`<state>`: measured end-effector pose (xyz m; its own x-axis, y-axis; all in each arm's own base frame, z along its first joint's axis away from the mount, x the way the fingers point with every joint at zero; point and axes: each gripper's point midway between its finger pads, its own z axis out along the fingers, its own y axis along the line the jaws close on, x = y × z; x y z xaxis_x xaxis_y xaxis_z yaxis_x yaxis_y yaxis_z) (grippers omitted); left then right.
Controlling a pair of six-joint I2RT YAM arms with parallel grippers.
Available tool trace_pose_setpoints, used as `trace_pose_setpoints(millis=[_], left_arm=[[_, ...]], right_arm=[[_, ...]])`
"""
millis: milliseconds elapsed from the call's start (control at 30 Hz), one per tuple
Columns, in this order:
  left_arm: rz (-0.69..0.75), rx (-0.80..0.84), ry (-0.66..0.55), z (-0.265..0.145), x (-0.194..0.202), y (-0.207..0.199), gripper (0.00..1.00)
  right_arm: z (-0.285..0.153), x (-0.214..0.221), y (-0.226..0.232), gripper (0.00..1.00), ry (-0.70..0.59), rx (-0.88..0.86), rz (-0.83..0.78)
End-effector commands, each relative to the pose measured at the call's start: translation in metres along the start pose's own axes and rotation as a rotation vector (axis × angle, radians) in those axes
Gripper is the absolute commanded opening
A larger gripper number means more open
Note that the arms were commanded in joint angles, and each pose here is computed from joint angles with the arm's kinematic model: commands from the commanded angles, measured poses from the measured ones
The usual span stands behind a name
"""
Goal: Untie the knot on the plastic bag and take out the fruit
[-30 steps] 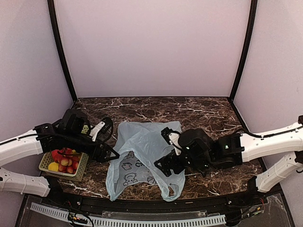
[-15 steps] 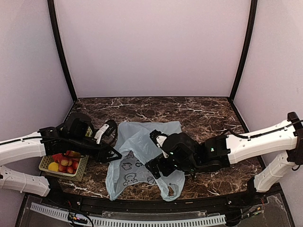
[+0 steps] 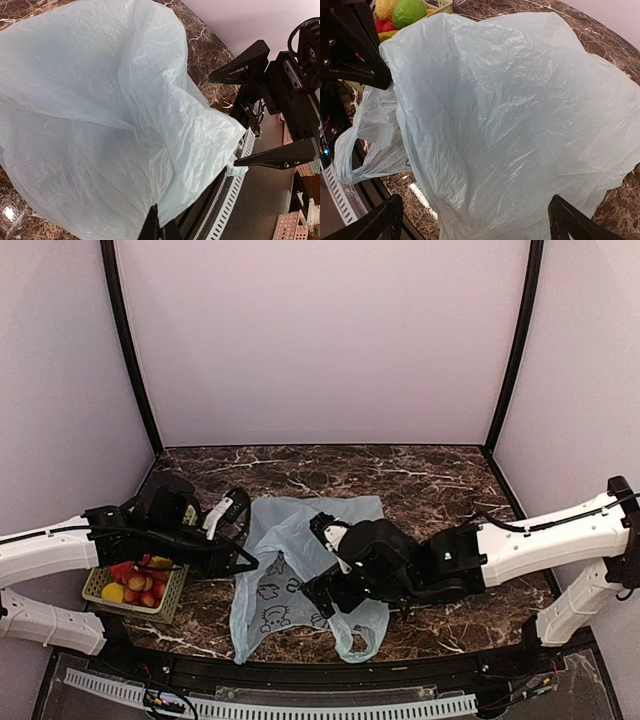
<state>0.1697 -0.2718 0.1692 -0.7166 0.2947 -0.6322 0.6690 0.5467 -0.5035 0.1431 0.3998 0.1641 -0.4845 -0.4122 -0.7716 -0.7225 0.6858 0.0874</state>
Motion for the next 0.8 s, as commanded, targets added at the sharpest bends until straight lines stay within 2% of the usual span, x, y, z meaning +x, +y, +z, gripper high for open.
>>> trace_pose_setpoints(millis=[0, 233, 500, 633, 767], left_arm=[[0.025, 0.044, -0.031, -0.008, -0.017, -0.016, 0.01], [0.044, 0.037, -0.005, -0.014, -0.022, -0.022, 0.01], [0.054, 0.131, 0.057, -0.013, -0.026, -0.042, 0.01], [0.067, 0.178, 0.061, -0.009, -0.034, -0.055, 0.01], [0.060, 0.250, 0.000, -0.008, -0.054, -0.072, 0.01]], right_arm=[[0.008, -0.004, -0.006, 0.99, 0.006, 0.083, 0.005], [0.006, 0.002, -0.058, 0.98, 0.060, 0.260, 0.075], [-0.022, -0.019, -0.130, 0.98, -0.009, 0.374, 0.195], [-0.039, -0.030, -0.147, 0.98, -0.051, 0.382, 0.241], [-0.055, -0.043, -0.137, 0.95, -0.090, 0.297, 0.241]])
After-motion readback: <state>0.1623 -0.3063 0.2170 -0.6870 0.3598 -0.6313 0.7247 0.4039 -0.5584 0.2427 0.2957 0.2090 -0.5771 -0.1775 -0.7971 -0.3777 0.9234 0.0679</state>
